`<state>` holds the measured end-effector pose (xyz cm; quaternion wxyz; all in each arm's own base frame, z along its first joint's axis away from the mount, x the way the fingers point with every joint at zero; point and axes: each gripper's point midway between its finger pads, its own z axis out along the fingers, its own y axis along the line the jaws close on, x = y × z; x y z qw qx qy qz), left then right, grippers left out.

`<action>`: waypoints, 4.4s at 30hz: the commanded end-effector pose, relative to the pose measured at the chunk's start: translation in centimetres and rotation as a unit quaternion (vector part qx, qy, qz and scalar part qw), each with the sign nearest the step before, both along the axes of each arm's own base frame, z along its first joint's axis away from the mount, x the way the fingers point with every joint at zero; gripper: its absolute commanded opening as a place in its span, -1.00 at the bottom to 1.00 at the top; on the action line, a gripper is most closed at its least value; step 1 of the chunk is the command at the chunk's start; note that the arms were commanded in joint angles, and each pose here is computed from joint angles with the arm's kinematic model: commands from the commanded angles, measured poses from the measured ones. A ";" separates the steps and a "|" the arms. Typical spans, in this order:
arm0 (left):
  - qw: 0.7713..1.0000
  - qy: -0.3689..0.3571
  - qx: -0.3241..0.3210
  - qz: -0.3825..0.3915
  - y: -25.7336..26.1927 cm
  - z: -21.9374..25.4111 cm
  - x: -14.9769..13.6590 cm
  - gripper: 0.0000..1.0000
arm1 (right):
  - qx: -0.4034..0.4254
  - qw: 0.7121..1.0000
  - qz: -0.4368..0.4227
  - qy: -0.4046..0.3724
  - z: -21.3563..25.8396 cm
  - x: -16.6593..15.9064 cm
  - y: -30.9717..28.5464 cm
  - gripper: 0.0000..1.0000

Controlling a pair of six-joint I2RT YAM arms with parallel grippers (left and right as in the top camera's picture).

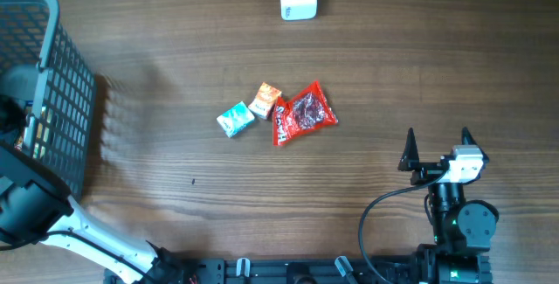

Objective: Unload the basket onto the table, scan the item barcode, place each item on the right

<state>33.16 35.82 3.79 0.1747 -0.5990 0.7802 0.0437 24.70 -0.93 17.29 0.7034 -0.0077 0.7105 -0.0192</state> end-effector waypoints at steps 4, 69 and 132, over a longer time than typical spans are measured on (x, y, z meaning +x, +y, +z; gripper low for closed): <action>0.995 -0.077 -0.042 -0.053 -4.4 6.9 1.2 -0.92 | 0.006 1.000 -0.004 -0.004 0.2 0.0 -0.1 0.99; 0.938 -0.246 0.154 -0.190 -30.2 35.3 -22.7 1.00 | 0.353 0.902 0.248 0.017 3.5 -2.1 8.1 1.00; 0.939 -0.242 0.154 -0.191 -30.2 35.1 -22.8 1.00 | 0.235 0.746 -0.086 0.617 -6.3 12.0 0.4 -0.91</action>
